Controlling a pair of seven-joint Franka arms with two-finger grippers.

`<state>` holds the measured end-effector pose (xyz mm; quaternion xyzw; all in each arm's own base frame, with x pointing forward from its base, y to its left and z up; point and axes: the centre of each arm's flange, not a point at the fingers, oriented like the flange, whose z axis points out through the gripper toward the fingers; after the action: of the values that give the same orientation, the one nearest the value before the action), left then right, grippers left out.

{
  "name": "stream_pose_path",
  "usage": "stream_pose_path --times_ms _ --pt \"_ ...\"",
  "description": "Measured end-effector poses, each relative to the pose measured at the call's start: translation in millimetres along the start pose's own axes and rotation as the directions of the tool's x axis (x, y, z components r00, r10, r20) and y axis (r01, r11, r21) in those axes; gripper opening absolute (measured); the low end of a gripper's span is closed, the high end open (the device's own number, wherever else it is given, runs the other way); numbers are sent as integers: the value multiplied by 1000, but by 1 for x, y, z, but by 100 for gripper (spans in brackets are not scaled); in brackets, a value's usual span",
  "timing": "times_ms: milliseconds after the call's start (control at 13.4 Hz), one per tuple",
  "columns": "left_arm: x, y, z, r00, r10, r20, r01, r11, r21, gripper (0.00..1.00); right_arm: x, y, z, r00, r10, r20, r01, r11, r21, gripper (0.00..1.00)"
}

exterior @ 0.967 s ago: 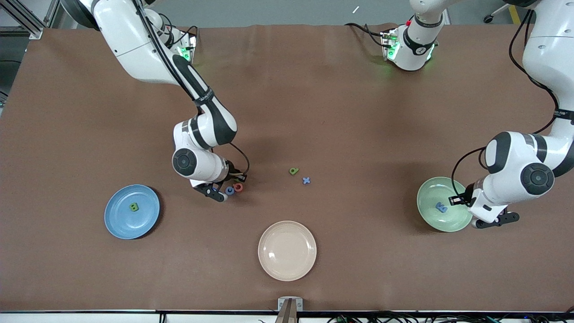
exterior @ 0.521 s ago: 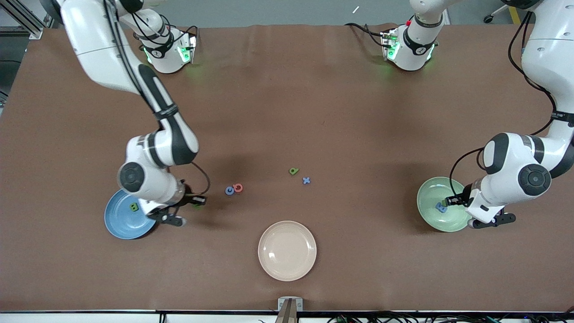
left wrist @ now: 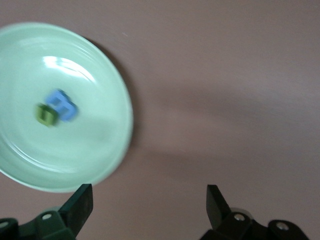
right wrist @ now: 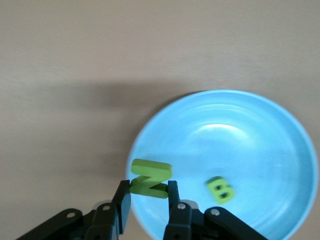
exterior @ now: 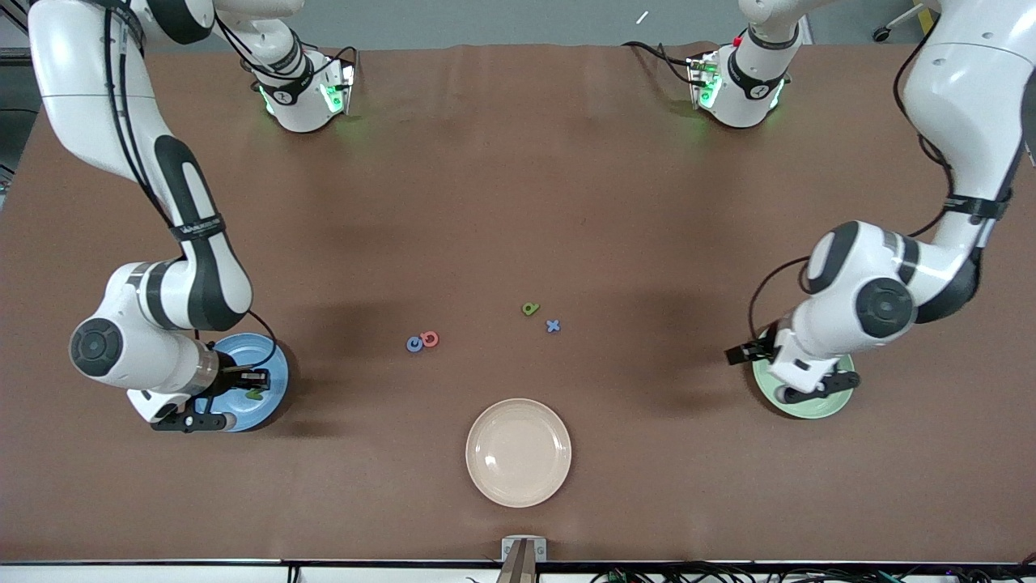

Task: Sort uppercase to blue plate, lowercase to green plate
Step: 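Grasp the blue x with the left gripper while the right gripper reaches the C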

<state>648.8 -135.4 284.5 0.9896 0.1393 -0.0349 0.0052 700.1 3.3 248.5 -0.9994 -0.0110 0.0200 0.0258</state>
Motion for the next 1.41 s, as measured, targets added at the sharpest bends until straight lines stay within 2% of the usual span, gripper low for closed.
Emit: stream_pose_path --times_ms 372,595,670,967,1190,1414 --pt "-56 94 11 988 -153 7 153 988 5 100 -3 10 31 999 -31 40 31 1000 4 37" --pt "-94 164 20 969 -246 15 246 969 -14 100 0 -1 28 999 -24 33 23 1000 7 64" --pt "-105 184 24 966 -259 17 259 966 -17 100 2 -8 25 1000 -10 28 10 1000 7 70" --pt "-142 238 53 976 -217 -13 216 976 -39 100 3 -64 22 993 117 26 -118 993 7 73" --pt "-165 268 88 984 -169 -61 168 986 -16 100 -9 -143 28 967 252 41 -252 968 -6 73" --pt "-182 296 112 989 -136 -63 135 991 -20 97 -27 -210 34 934 354 50 -353 935 -25 73"
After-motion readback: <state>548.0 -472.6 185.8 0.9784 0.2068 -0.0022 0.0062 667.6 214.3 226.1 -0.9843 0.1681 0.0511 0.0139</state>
